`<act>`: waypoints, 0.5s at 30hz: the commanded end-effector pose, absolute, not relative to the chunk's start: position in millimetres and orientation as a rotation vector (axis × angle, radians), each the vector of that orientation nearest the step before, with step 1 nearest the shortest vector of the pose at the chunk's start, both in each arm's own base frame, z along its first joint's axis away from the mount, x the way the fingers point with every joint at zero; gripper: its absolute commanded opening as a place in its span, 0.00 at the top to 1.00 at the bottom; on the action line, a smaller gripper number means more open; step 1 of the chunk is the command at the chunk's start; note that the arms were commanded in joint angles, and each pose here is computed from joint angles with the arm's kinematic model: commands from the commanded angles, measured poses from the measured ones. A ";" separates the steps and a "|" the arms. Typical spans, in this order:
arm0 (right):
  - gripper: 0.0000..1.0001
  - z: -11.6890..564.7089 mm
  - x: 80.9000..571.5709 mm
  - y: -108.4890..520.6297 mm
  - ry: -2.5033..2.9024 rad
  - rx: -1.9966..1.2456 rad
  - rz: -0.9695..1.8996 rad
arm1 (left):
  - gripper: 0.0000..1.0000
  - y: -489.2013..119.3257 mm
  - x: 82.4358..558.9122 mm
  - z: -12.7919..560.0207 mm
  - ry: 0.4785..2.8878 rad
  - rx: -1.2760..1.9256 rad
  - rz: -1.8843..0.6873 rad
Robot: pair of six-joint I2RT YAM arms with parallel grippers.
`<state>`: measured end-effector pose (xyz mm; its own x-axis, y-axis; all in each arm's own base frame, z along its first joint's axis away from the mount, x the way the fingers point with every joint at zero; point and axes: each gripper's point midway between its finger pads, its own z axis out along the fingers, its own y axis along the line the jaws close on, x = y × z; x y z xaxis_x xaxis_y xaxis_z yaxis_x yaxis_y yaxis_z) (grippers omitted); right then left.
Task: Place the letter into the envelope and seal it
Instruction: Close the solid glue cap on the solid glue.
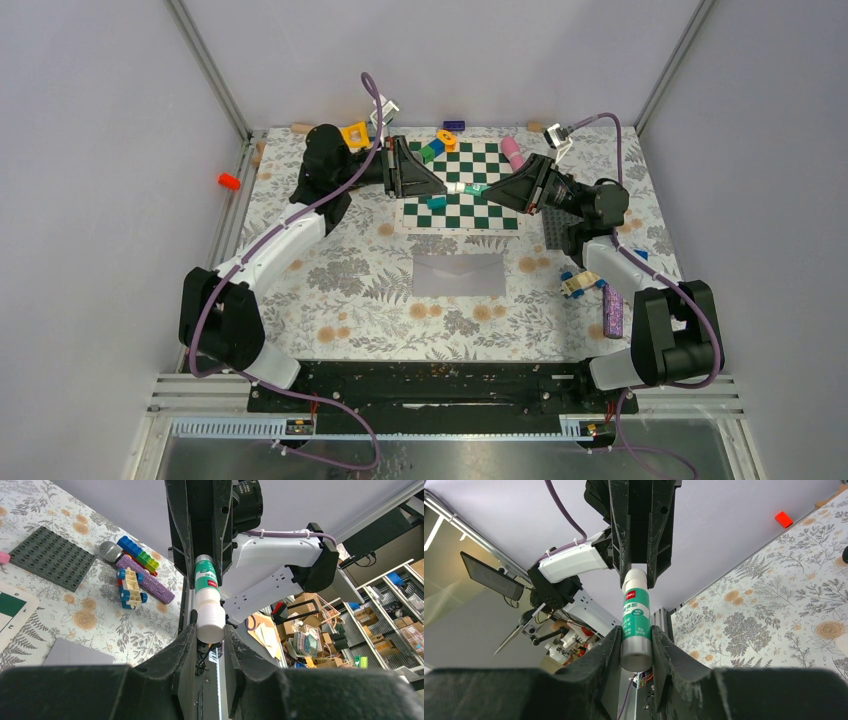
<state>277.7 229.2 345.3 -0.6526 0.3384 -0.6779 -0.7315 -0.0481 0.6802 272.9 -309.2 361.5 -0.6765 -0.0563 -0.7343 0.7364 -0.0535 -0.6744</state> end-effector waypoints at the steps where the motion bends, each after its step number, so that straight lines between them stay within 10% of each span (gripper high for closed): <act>1: 1.00 355.9 270.9 228.7 1.388 -0.496 1.761 | 0.87 -306.4 263.0 382.9 1.550 0.797 -1.771; 15: 1.00 361.3 261.7 234.6 1.367 -0.540 1.765 | 0.87 -305.3 268.5 377.1 1.573 0.785 -1.738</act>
